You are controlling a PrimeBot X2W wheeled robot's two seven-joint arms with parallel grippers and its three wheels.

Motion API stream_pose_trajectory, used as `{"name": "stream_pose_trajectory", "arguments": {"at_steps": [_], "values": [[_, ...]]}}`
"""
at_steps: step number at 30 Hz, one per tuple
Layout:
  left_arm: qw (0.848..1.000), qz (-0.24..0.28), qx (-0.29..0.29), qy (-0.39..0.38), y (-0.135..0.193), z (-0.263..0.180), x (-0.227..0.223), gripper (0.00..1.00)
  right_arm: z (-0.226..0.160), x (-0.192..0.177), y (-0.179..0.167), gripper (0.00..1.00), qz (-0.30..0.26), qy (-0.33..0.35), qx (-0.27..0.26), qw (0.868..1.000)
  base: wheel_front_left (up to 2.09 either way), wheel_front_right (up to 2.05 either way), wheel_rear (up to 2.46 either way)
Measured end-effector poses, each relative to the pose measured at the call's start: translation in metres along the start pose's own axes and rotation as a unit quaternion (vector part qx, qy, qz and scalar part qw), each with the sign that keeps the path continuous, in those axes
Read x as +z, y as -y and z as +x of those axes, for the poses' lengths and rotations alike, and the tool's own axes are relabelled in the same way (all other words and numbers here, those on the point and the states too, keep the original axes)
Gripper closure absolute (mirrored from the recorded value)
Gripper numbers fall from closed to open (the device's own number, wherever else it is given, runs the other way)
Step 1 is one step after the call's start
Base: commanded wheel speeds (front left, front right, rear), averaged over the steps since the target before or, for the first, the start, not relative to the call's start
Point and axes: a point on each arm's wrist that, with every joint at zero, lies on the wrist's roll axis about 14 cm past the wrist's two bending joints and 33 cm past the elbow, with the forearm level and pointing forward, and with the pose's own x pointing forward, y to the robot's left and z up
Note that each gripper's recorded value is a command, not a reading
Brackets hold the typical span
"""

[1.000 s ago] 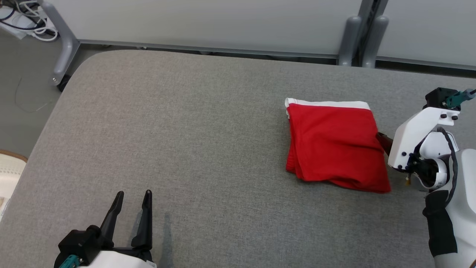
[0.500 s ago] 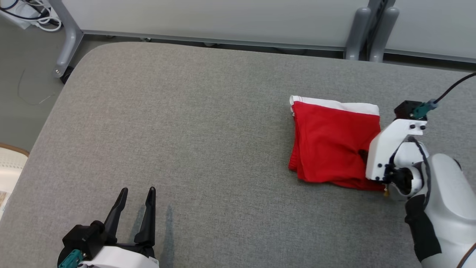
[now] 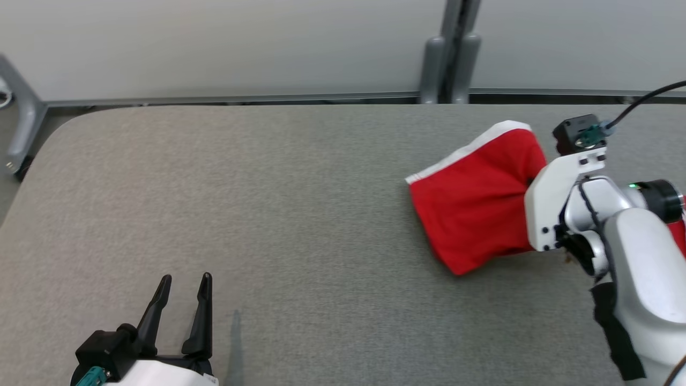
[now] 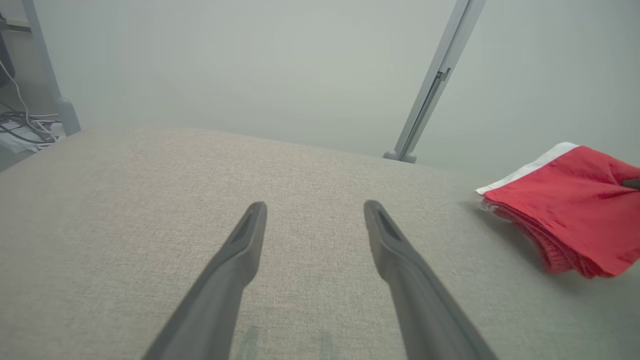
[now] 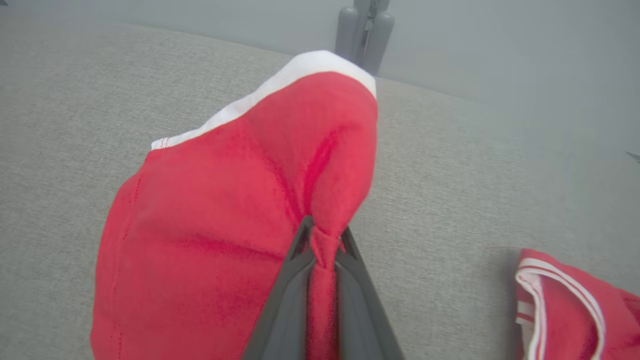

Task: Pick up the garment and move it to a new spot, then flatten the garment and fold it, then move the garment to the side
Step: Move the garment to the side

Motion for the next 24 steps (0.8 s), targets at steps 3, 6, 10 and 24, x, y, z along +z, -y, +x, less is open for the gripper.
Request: {"name": "stream_pose_trajectory", "arguments": {"at_steps": [3, 6, 10, 24], "values": [[1.000, 0.000, -0.022, 0.004, 0.014, 0.007, 0.003, 0.00, -0.022, 0.002, 0.034, 1.00, -0.007, 0.014, -0.040, 0.999, 0.00, 0.00, 0.00], [0.999, 0.000, -0.042, 0.000, 0.026, 0.014, 0.002, 0.00, -0.042, -0.010, 0.064, 1.00, 0.002, 0.010, -0.075, 0.997, 0.00, 0.00, 0.00], [0.998, 0.000, -0.062, -0.010, 0.038, 0.021, -0.002, 0.00, -0.060, -0.021, 0.099, 1.00, 0.000, 0.008, -0.120, 0.993, 0.00, 0.00, 0.00], [0.996, 0.012, -0.075, -0.040, 0.040, 0.041, -0.015, 0.00, -0.067, -0.065, 0.181, 1.00, -0.013, -0.038, -0.222, 0.974, 0.00, 0.00, 0.00]]}}
